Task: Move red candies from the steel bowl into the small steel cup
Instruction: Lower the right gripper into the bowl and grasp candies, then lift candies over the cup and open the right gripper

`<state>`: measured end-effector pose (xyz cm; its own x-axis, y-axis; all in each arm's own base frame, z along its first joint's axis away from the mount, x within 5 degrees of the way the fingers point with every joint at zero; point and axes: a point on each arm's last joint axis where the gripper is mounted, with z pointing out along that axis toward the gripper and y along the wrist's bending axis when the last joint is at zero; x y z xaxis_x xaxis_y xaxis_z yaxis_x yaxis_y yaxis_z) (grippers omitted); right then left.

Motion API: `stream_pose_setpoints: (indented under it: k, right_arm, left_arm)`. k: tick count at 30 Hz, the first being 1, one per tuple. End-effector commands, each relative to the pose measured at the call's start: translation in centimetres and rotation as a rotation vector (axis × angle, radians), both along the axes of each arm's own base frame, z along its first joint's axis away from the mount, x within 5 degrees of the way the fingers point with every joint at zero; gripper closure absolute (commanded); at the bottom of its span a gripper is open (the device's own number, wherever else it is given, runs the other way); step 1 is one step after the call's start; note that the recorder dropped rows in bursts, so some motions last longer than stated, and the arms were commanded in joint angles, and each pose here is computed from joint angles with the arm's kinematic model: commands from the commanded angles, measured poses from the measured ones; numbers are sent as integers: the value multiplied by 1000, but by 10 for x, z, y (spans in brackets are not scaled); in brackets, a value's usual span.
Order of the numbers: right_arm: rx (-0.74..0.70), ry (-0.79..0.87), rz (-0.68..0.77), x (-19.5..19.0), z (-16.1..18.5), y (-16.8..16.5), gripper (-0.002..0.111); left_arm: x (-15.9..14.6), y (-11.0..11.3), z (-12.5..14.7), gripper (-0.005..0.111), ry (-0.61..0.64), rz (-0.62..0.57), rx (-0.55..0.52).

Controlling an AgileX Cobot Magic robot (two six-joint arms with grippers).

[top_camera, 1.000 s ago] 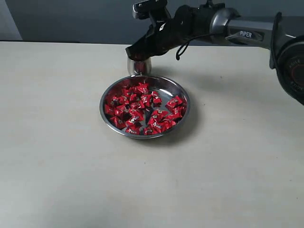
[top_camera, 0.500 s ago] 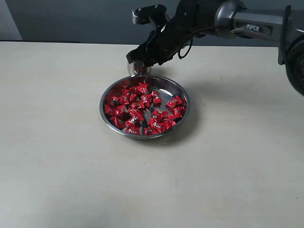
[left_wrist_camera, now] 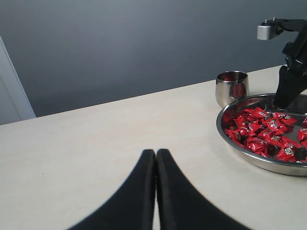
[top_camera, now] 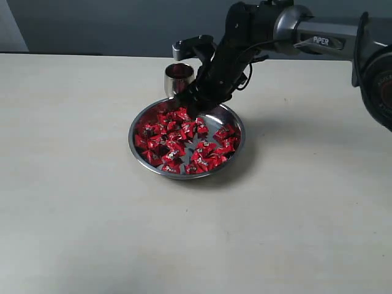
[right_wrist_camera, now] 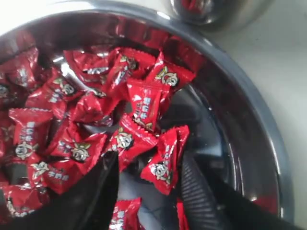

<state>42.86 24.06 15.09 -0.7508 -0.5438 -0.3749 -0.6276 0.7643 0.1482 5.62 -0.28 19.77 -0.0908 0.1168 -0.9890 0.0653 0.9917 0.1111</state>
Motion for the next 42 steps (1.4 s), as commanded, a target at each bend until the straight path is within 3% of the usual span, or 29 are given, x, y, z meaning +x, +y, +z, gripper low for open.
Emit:
stream_pose_setpoints:
  k: [1, 10, 12, 13, 15, 19, 23, 26, 32, 42]
  right_arm:
    - [-31, 19, 2, 2, -13, -4, 66]
    - [-80, 62, -1, 2, -33, -6, 68]
    - [-83, 69, 0, 1, -35, -7, 82]
    - [-83, 69, 0, 1, -35, -7, 99]
    - [-82, 78, 1, 0, -33, -6, 108]
    - [-56, 27, 0, -1, -4, -6, 108]
    - [41, -180, -40, 8, 40, -4, 108]
    - [123, -320, -89, 19, 53, 0, 108]
    - [206, -468, -158, 35, 50, 4, 108]
    - [240, -492, -198, 47, 30, 9, 108]
  left_arm:
    - [0, 0, -1, 105, -5, 1, -2]
    - [0, 0, -1, 105, -5, 1, -2]
    - [0, 0, -1, 105, -5, 1, -2]
    - [0, 0, -1, 105, -5, 1, -2]
    - [0, 0, -1, 105, -5, 1, -2]
    - [0, 0, -1, 105, -5, 1, -2]
    - [0, 0, -1, 105, -5, 1, -2]
    - [0, 0, -1, 105, -5, 1, -2]
    - [0, 0, -1, 105, -5, 1, -2]
    - [0, 0, -1, 105, -5, 1, -2]
